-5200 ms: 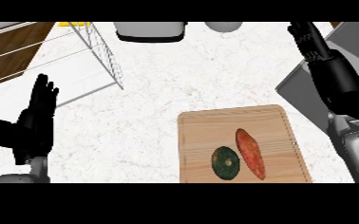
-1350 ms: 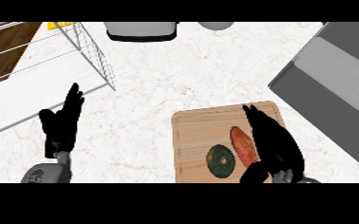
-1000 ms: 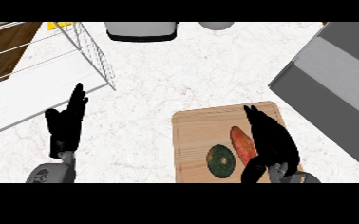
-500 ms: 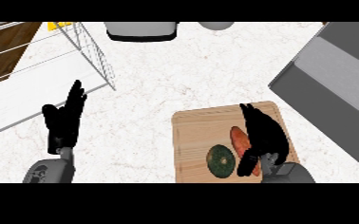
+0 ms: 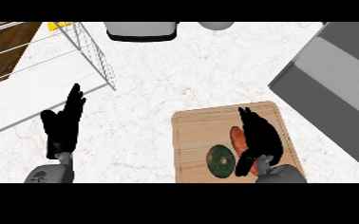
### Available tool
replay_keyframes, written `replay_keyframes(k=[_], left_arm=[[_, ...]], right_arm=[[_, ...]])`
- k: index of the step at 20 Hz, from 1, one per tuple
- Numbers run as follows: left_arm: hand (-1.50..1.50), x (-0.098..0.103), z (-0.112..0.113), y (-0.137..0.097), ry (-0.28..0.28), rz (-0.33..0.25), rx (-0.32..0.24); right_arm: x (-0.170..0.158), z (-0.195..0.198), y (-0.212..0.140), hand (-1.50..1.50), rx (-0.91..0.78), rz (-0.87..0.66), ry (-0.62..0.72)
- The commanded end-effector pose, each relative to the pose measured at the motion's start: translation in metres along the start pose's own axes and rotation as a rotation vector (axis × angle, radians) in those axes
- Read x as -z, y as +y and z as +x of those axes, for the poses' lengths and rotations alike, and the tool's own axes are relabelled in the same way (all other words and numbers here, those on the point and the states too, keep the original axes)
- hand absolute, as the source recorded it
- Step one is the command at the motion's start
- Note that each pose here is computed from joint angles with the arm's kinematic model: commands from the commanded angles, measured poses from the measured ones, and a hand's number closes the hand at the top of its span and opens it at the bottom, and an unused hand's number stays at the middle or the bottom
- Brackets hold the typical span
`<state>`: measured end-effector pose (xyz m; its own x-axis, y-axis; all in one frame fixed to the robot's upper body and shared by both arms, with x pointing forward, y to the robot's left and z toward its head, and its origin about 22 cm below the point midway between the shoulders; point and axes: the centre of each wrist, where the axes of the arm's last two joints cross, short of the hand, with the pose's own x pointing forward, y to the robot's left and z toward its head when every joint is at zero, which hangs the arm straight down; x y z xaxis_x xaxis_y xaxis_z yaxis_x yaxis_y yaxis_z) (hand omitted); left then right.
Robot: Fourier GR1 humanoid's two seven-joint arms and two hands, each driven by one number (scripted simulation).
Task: Pick the sweet potato from the cutting board and place it in the cardboard box
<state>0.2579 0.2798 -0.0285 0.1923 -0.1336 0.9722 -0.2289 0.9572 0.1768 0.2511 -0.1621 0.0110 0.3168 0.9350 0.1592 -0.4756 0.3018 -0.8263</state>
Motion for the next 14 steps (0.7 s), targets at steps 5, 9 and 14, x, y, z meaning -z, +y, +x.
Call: replay_keyframes(k=[5,9,14], left_arm=[[0.00,0.006,0.000,-0.019,-0.006,-0.014,0.004],[0.00,-0.002,-0.005,-0.012,-0.003,-0.013,-0.002],[0.00,0.000,-0.005,-0.006,0.004,0.003,-0.003]], right_arm=[[0.006,-0.005,-0.003,1.50,-0.025,-0.008,-0.129],[0.006,0.020,-0.001,1.50,-0.029,-0.123,-0.139],[0.004,0.001,0.004,1.50,0.001,-0.163,-0.049]])
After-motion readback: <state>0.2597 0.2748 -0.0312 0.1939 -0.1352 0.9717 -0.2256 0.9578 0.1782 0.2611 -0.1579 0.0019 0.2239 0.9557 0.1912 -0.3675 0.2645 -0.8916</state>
